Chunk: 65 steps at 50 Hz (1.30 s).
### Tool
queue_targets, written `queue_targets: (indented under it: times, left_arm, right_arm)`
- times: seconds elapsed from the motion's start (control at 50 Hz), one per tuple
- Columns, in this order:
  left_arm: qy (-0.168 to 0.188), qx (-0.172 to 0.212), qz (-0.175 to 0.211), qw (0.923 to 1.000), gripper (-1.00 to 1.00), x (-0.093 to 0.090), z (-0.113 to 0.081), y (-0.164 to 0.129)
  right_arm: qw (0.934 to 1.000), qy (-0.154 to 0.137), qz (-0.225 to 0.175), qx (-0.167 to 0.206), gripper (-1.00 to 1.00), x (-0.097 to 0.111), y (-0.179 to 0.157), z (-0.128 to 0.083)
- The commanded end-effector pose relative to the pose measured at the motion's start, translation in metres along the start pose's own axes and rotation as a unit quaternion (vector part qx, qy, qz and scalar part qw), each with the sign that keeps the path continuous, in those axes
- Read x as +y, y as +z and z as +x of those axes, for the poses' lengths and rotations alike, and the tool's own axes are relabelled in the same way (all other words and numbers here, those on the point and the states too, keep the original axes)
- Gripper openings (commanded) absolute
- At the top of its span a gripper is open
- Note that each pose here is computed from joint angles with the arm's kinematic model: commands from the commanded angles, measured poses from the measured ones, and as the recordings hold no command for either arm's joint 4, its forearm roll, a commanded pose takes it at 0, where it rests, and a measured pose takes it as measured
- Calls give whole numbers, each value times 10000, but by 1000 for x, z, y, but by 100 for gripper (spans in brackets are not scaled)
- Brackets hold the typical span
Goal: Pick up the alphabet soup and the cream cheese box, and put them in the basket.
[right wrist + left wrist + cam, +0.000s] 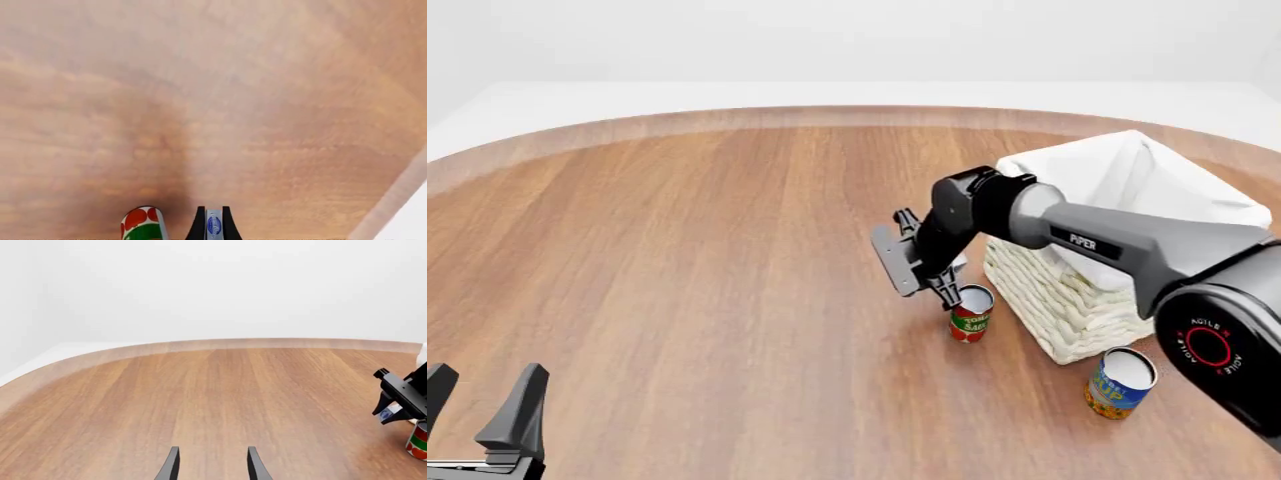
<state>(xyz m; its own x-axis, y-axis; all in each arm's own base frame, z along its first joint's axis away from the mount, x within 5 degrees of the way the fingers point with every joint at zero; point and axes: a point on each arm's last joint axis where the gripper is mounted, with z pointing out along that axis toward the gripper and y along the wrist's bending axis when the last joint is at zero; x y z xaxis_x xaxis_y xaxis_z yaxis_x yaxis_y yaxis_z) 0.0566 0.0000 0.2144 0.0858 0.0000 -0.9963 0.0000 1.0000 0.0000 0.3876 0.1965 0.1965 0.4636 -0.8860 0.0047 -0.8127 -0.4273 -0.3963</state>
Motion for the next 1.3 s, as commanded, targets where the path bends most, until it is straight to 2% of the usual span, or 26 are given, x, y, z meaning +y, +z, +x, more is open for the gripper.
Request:
queue_targets:
  times: [0.02,0.04,0.34,0.52,0.68,0.9,1.2,1.26,1.3]
  left_arm:
    - [0,0,0,10000,100,0,0,0]
    - [0,0,0,10000,100,0,0,0]
    - [0,0,0,10000,100,0,0,0]
    - [0,0,0,10000,100,0,0,0]
    - [0,0,0,10000,100,0,0,0]
    - [0,0,0,10000,100,0,0,0]
    - [0,0,0,10000,100,0,0,0]
    - [0,0,0,10000,100,0,0,0]
    - [0,0,0,10000,100,0,0,0]
  right_arm:
    - [9999,-37,158,-35,-100,0,-11,-9]
    - [9998,-17,179,-72,-100,-1,-15,-16]
    - [9991,129,387,-79,-100,-2,-29,-15]
    - [9982,310,509,-94,-100,1,-35,-15]
    - [9967,497,611,-185,-100,-2,-42,-28]
    - [9931,764,797,-384,-100,-4,-51,-52]
    - [9871,1226,916,-470,-100,-5,-56,-54]
    - [9859,1293,938,-501,-100,-4,-59,-57]
    - [9833,1407,991,-595,-100,-7,-66,-66]
